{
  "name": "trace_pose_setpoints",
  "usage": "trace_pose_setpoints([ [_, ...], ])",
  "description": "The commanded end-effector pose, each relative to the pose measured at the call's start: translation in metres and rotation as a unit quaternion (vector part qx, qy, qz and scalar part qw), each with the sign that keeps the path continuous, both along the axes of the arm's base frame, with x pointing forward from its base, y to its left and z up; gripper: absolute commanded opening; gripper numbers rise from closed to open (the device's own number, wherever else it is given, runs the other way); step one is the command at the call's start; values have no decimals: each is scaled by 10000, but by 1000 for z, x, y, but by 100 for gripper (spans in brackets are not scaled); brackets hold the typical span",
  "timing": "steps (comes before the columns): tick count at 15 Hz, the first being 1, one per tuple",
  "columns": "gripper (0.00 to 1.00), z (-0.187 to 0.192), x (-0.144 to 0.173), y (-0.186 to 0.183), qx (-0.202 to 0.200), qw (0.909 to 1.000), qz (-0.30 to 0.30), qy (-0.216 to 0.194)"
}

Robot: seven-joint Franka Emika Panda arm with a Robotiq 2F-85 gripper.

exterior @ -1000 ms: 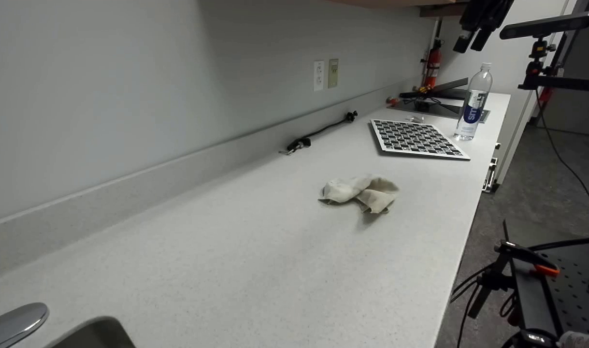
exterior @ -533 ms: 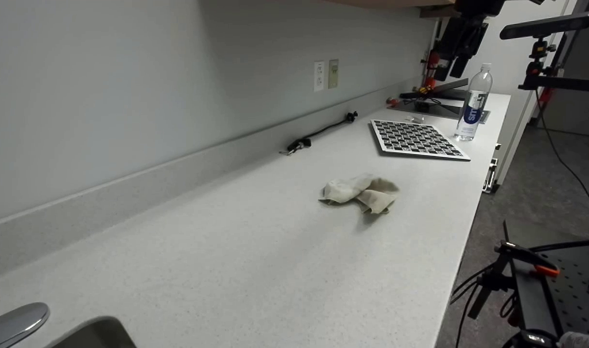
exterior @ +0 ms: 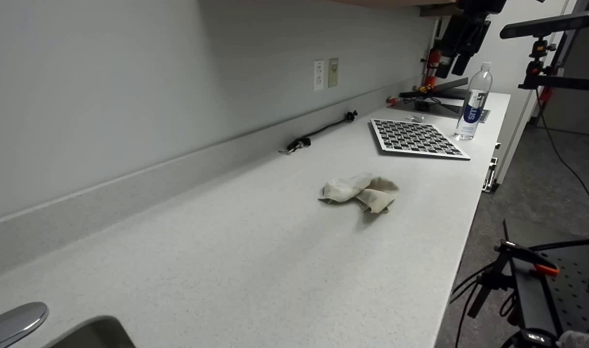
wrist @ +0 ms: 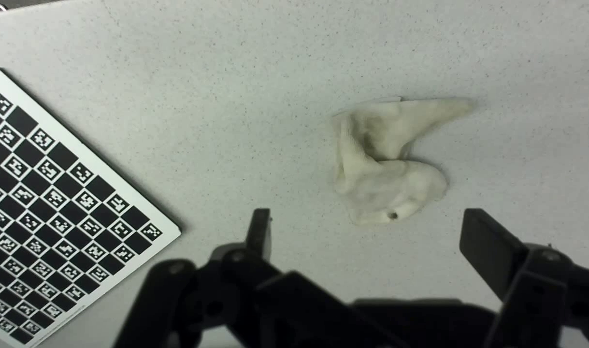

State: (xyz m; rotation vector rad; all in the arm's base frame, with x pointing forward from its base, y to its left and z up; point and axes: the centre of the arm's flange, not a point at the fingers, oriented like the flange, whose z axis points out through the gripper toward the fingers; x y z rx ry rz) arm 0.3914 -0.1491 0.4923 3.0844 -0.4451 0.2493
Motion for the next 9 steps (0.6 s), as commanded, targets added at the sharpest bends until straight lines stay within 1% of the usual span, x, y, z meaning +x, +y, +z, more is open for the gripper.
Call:
trace_pose_setpoints([
  [1, 100, -9, 3, 6, 15, 10000, 92, 31],
  [5, 100, -38, 12, 27, 69, 9996, 270, 15],
  [9, 100, -78, 26, 48, -8, 9988, 492, -8],
])
